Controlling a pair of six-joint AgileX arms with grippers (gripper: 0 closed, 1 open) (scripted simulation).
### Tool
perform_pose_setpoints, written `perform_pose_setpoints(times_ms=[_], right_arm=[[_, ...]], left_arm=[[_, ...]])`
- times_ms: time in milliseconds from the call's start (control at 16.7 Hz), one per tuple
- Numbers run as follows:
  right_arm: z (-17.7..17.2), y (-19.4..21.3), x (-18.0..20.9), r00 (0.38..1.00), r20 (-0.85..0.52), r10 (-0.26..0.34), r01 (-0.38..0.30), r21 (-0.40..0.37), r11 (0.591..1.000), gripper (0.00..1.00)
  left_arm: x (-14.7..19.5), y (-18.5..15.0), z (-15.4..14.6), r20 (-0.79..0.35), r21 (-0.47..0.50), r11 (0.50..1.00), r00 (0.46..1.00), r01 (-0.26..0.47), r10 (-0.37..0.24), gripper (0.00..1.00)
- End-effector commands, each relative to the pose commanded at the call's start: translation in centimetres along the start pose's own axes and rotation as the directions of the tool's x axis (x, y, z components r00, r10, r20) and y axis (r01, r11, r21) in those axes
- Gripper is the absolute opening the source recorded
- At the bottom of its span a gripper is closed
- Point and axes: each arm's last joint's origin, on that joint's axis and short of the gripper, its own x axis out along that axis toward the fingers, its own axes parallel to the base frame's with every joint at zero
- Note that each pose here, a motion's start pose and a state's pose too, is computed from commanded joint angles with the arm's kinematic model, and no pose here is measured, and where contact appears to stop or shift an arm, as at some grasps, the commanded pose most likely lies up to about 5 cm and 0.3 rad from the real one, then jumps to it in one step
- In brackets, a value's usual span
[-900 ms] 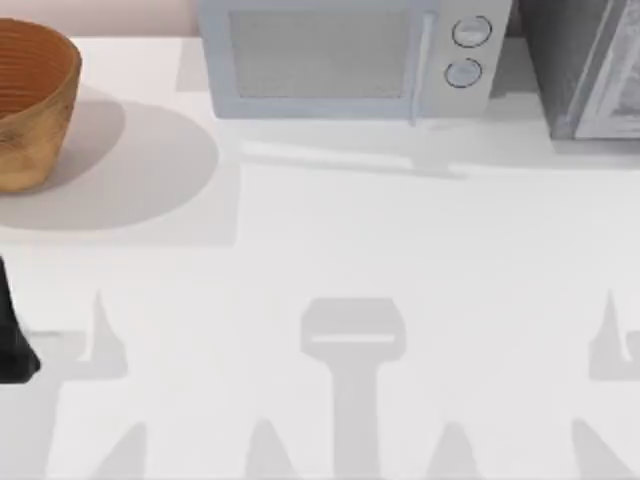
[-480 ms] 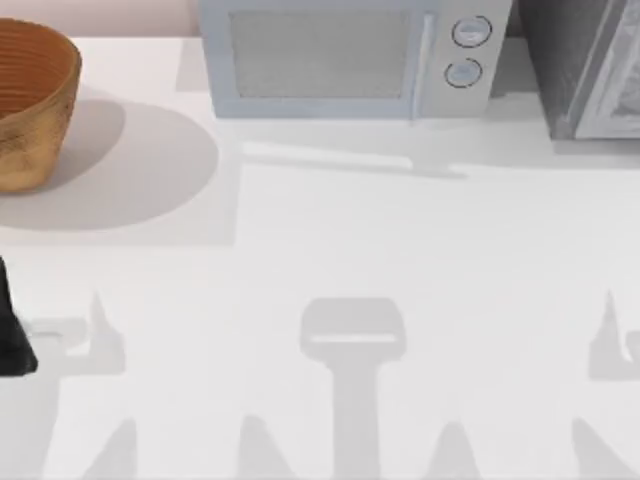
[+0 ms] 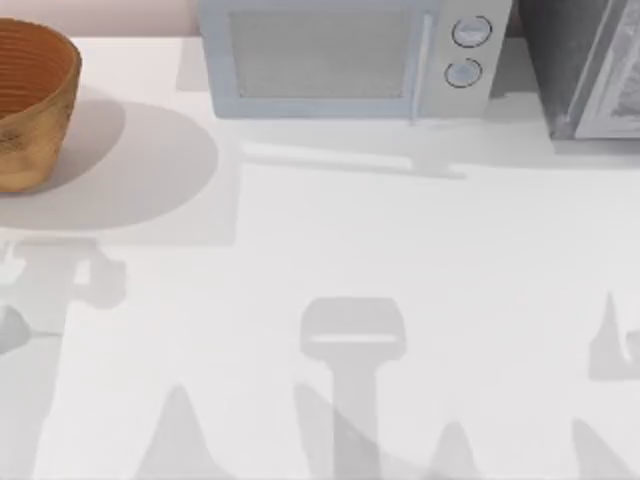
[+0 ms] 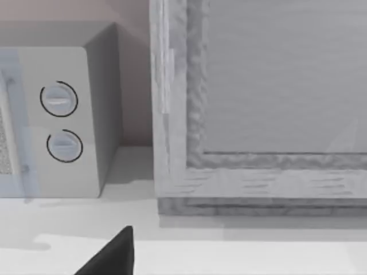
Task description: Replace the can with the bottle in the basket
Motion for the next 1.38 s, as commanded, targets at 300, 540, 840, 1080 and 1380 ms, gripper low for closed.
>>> perform_pose_setpoints(times_ms=[300,540,840,1080,1380], right_arm=[[0.0,0.0,0.0,1.000,0.000,0.000,0.000,0.000,1.000,1.00],[0.0,0.0,0.0,1.000,0.000,0.000,0.000,0.000,1.000,1.00],[0.0,0.0,0.0,1.000,0.000,0.000,0.000,0.000,1.000,1.00],[0.0,0.0,0.0,1.000,0.000,0.000,0.000,0.000,1.000,1.00],[0.0,0.0,0.0,1.000,0.000,0.000,0.000,0.000,1.000,1.00]], left_arm=[[4.8,2.3,8.8,-0.231,-0.002,0.999,0.972,0.032,-0.032,1.00],[11.8,5.0,13.4,-0.412,-0.035,0.997,0.908,0.069,-0.077,1.00],[21.8,8.6,14.1,-0.591,-0.109,0.988,0.792,0.110,-0.153,1.00],[28.5,10.8,11.6,-0.684,-0.176,0.976,0.697,0.129,-0.216,1.00],[33.4,12.4,7.7,-0.745,-0.242,0.960,0.607,0.137,-0.275,1.00]])
